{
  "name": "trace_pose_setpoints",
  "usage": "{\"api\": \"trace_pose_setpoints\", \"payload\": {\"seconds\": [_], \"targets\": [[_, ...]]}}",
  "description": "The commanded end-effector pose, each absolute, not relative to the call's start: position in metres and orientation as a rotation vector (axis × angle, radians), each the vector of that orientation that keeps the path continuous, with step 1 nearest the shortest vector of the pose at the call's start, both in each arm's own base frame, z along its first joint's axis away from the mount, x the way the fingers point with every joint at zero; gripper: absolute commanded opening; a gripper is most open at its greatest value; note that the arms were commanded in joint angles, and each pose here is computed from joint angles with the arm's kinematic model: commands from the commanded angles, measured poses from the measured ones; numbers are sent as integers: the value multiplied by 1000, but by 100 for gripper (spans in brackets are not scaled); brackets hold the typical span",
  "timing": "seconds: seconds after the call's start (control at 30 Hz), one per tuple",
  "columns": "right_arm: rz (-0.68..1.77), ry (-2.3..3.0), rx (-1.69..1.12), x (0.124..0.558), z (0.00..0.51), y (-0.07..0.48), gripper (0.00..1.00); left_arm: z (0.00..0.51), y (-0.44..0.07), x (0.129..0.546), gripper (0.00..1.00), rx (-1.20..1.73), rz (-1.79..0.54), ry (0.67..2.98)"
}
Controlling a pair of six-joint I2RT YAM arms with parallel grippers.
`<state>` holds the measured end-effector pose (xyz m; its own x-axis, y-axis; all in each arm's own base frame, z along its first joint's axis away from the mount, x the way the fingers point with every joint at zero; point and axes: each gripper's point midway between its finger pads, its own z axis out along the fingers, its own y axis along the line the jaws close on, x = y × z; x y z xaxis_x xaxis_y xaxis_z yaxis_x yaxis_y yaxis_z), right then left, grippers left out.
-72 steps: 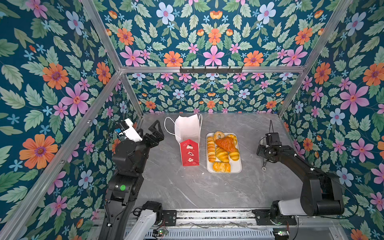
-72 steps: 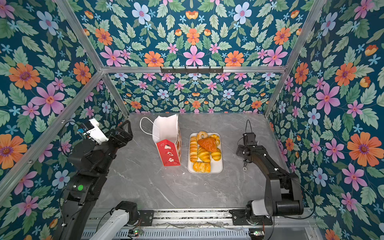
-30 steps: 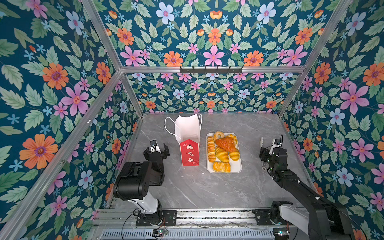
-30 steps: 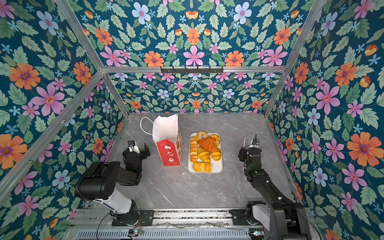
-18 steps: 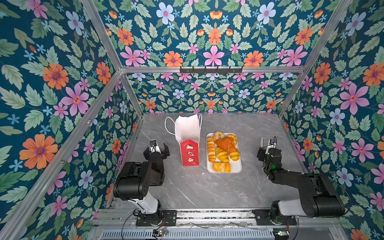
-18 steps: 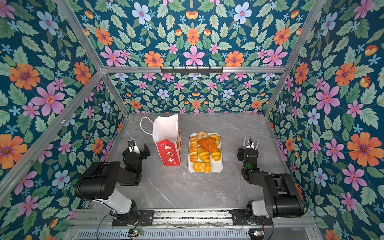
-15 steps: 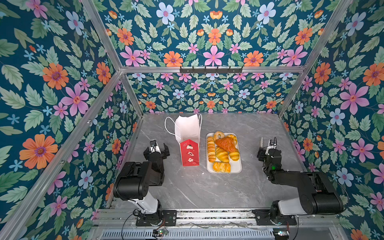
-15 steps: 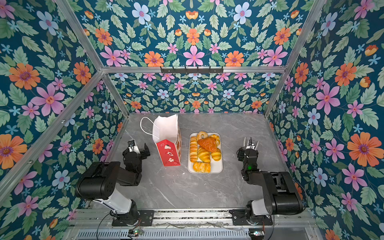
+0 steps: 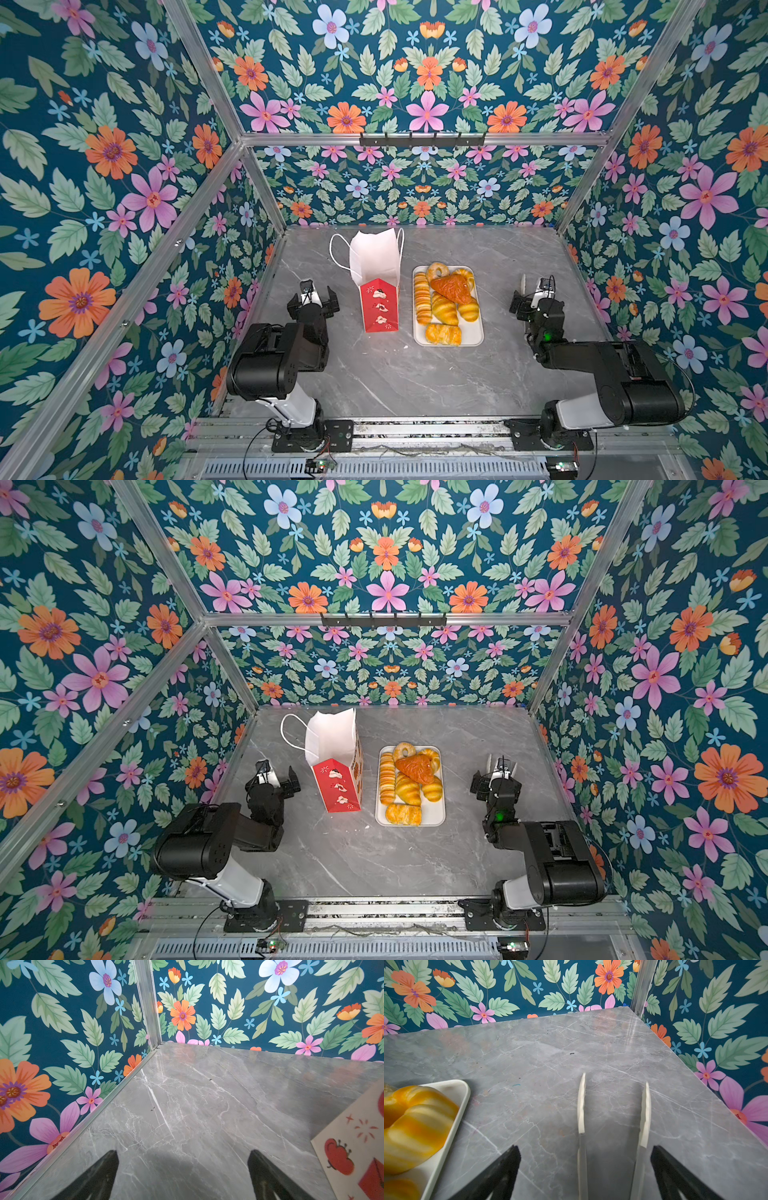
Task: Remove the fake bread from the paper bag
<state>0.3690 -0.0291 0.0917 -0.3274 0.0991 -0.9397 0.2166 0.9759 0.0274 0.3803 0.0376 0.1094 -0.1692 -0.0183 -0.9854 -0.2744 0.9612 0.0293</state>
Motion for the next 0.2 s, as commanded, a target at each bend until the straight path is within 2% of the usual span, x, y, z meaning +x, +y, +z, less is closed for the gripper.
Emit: {"api": "trace_pose_setpoints", "payload": {"seconds": [0.0, 0.17], "targets": [[-114, 1872, 228, 372, 100, -28, 99, 115, 38, 383, 100, -216, 229, 1708], [-115, 1876, 228, 372, 100, -29, 99, 117, 37, 381, 100, -215, 228, 1701]]}}
